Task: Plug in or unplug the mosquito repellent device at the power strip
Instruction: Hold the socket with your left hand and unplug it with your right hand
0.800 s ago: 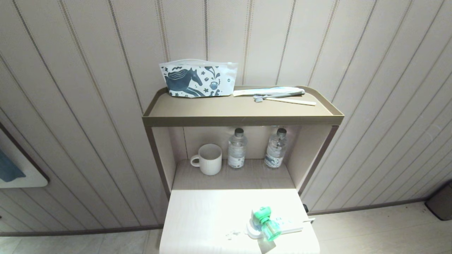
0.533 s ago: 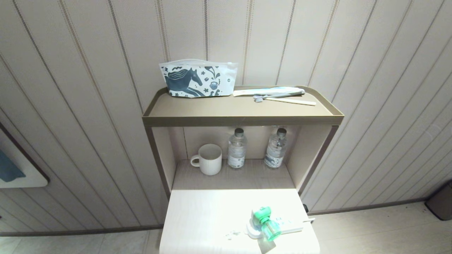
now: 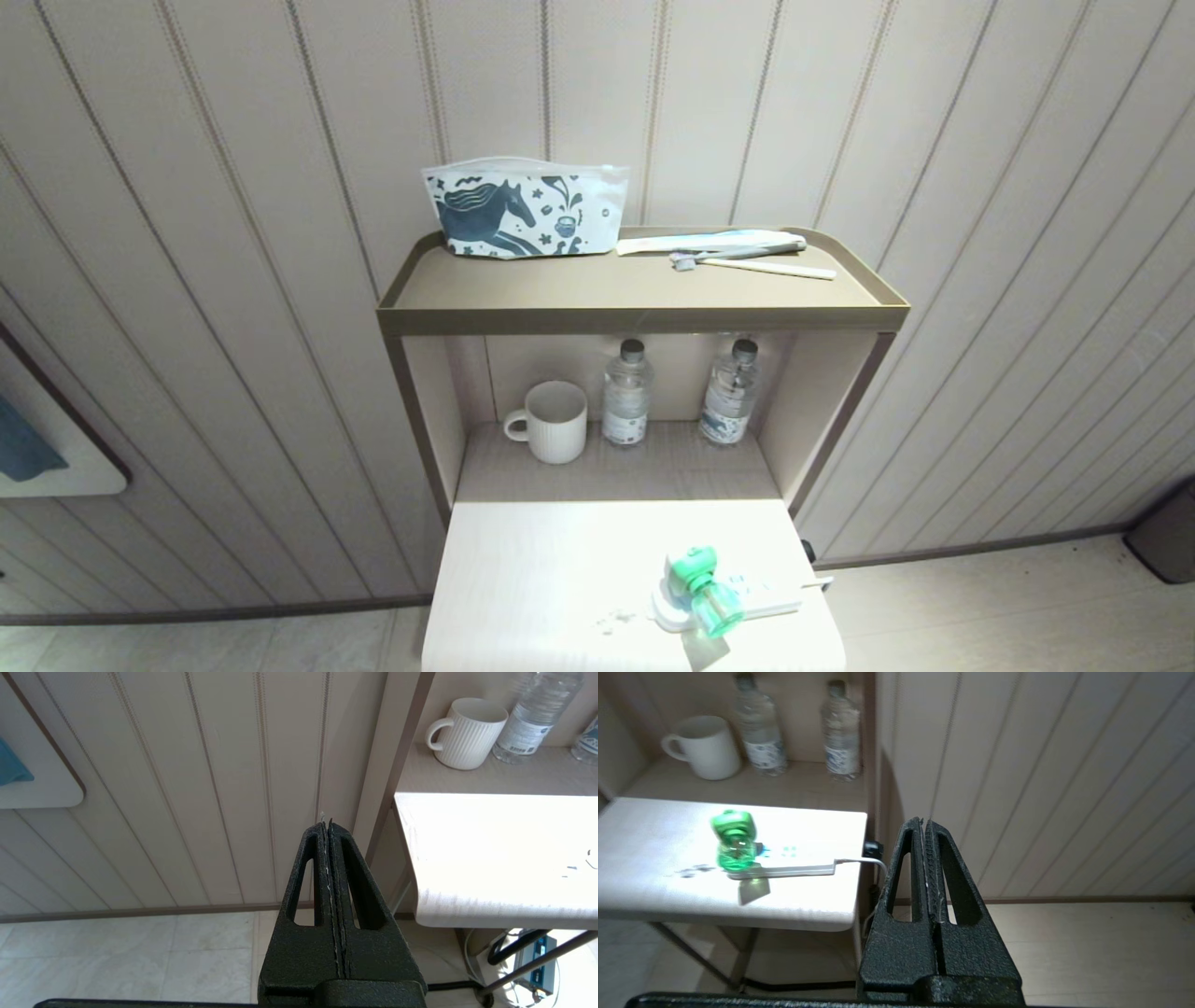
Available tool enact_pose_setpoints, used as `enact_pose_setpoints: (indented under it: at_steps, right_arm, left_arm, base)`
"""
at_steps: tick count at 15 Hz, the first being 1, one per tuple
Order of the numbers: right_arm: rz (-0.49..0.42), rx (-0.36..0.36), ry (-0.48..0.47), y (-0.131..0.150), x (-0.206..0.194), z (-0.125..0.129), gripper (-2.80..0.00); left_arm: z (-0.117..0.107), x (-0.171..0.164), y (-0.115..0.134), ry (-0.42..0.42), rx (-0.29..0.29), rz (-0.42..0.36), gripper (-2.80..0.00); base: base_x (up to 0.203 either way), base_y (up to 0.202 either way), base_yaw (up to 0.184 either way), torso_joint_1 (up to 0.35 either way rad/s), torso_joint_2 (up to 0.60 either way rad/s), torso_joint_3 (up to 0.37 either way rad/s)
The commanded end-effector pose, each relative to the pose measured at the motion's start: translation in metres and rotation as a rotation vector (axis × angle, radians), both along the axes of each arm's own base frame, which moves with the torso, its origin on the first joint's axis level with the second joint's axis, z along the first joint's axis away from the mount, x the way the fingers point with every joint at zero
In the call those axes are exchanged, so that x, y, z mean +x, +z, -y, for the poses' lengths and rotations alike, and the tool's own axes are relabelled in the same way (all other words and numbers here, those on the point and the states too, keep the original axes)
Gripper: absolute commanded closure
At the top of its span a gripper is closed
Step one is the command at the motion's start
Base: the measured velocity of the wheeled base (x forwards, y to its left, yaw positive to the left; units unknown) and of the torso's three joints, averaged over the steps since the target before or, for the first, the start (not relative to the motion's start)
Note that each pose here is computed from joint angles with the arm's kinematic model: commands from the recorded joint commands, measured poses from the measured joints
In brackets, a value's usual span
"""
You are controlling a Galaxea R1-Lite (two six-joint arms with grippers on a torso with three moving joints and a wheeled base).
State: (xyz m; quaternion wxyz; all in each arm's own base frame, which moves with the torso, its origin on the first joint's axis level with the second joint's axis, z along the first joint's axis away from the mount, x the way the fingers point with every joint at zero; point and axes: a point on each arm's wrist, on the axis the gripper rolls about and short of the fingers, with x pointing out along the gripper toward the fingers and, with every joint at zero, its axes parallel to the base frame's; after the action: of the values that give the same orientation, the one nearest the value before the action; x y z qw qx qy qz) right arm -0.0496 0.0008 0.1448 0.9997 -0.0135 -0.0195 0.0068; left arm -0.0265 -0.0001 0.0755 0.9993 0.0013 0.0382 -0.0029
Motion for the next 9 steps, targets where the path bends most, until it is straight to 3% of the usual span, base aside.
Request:
enact_pose_setpoints:
  at_steps: [1, 6, 9]
  right_arm:
    - [-0.062, 0.0, 0.039, 0.048, 0.01, -0.001, 0.0]
    - [-0.252, 0.035, 0.14, 0.132, 0.088, -0.003, 0.0]
    - [-0.371, 0.066, 0.276, 0.17, 0.137, -0.013, 0.0]
  left_arm:
    - [0.0, 0.0, 0.0, 0.0, 0.0, 0.0, 0.0]
    - [0.0, 0.0, 0.0, 0.0, 0.0, 0.0, 0.0]
    - [0.0, 0.0, 0.0, 0.0, 0.0, 0.0, 0.0]
  base:
    - [0.0, 0.0, 0.0, 0.0, 0.0, 0.0]
    - [0.0, 0.0, 0.0, 0.0, 0.0, 0.0]
    - [0.0, 0.0, 0.0, 0.0, 0.0, 0.0]
